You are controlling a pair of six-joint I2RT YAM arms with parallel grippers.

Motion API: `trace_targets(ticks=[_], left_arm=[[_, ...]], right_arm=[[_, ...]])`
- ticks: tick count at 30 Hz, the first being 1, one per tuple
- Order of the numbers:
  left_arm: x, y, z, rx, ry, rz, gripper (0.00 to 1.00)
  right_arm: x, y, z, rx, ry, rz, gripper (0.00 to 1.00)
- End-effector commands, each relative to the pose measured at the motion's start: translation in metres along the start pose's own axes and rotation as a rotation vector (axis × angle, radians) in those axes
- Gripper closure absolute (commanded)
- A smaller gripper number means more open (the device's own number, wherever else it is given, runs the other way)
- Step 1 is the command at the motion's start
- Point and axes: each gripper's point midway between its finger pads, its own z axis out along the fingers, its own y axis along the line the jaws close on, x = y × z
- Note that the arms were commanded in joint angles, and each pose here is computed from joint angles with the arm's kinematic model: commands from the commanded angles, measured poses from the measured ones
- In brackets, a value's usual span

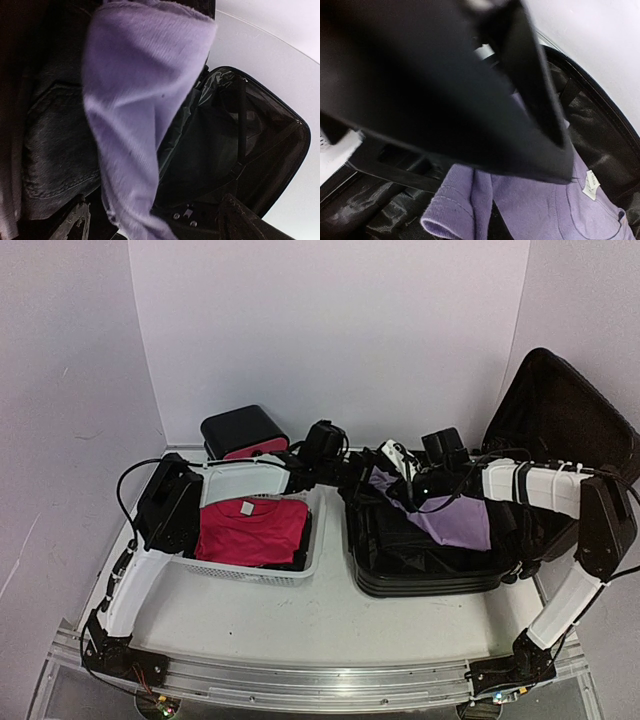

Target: Open, take out, and arrange the luggage

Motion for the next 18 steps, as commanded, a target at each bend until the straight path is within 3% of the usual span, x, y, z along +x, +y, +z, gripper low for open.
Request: trace_targets(ticks=[1, 7, 18], left_arm=[[0.000, -0.009, 0.015, 0.040, -0.020, -0.003, 0.12], [-0.012, 0.008, 0.028, 0.010, -0.084, 0.018, 0.26], [-0.034, 0.013, 0.035, -0.075, -0.185, 0.186, 0.51]], right_arm=[[-0.032, 0.003, -0.023, -0.009, -0.121, -0.013, 1.00], [-0.036, 0.005, -0.031, -0.012, -0.139, -0.018, 1.00], [-0.039, 0.010, -0.043, -0.025, -0.156, -0.017, 1.00]])
